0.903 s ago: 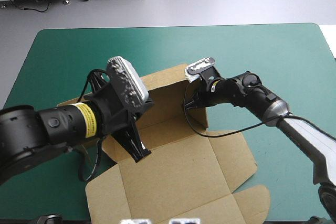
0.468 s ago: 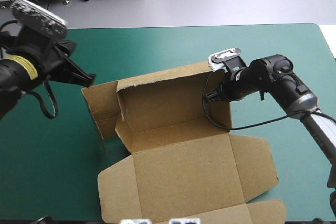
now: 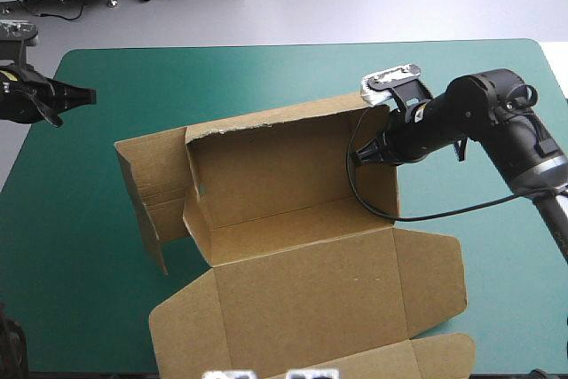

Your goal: Fold the box

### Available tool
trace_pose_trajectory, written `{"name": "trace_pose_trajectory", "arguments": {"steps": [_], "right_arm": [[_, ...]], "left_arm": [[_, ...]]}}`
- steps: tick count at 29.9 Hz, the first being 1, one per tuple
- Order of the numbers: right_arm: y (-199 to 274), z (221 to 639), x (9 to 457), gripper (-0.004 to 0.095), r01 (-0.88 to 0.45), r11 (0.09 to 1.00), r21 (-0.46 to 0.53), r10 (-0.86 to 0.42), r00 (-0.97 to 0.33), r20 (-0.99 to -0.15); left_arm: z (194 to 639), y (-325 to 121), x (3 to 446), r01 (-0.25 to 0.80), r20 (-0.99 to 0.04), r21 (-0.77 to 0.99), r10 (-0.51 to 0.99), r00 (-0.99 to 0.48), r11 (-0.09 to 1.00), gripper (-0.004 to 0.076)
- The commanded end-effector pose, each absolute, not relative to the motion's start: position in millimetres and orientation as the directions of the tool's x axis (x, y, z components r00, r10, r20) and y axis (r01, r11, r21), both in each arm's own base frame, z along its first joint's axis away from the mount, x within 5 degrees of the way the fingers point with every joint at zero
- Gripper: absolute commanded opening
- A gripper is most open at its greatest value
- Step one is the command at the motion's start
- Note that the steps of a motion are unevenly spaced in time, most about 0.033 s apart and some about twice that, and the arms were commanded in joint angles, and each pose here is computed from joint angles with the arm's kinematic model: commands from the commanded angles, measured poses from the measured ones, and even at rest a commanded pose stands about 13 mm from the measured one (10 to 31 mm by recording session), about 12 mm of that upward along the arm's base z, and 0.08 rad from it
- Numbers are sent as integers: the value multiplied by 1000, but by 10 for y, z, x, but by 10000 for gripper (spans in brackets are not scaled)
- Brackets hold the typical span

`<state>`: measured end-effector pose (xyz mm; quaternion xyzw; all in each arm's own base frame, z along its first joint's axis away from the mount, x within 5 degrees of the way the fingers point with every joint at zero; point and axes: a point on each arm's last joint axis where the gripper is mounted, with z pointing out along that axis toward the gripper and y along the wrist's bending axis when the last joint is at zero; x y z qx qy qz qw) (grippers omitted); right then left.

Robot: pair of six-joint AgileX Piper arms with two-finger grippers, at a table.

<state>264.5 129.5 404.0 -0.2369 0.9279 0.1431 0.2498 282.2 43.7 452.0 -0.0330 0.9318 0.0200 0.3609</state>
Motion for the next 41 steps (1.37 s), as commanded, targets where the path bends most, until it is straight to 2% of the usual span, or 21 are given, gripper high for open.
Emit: {"name": "trace_pose_trajectory", "arguments": {"steps": [1, 6, 11, 14, 19, 25, 29, 34, 35, 37, 38, 41], "right_arm": [[1287, 4131, 2579, -19, -516, 837, 182, -352, -762, -543], [1358, 3833, 2810, -20, -483, 852, 202, -356, -817, -454], [1424, 3395, 3130, -20, -454, 865, 214, -372, -866, -335], [1462, 3195, 3278, -20, -476, 856, 205, -408, -863, -298], [1518, 3063, 3462, -19, -487, 854, 184, -413, -849, -330], [1532, 3268, 3524, 4, -502, 849, 161, -414, -824, -387], [1501, 3507, 3536, 147, -520, 847, 110, -436, -798, -417], [1485, 3633, 3551, 466, -523, 849, 78, -437, -777, -454], [1479, 3632, 3554, 556, -522, 850, 70, -439, -776, -452], [1483, 3632, 3552, 649, -519, 852, 71, -436, -778, -452], [1487, 3633, 3551, 689, -515, 854, 78, -430, -781, -452], [1490, 3658, 3532, 699, -517, 852, 79, -430, -778, -458]], "left_arm": [[4468, 518, 2922, -96, -708, -18, -80, -702, 995, 1], [4263, 567, 3102, -103, -675, -26, -93, -731, 994, 1], [4242, 555, 3131, -84, -674, -35, -86, -733, 996, 0], [4242, 551, 3130, -81, -673, -39, -86, -734, 996, 1], [4242, 534, 3130, -54, -673, -40, -67, -736, 998, 0], [4238, 531, 3126, -56, -668, -46, -72, -740, 997, 0], [4239, 526, 3127, -52, -669, -50, -72, -740, 997, 0], [4238, 510, 3126, -38, -668, -59, -68, -742, 998, 0], [4238, 505, 3126, -31, -667, -60, -63, -742, 998, 0], [4237, 502, 3125, -30, -666, -64, -65, -743, 997, 0], [4237, 501, 3124, -29, -665, -65, -65, -744, 997, 0], [4236, 501, 3123, -29, -664, -65, -65, -745, 997, 0]]}}
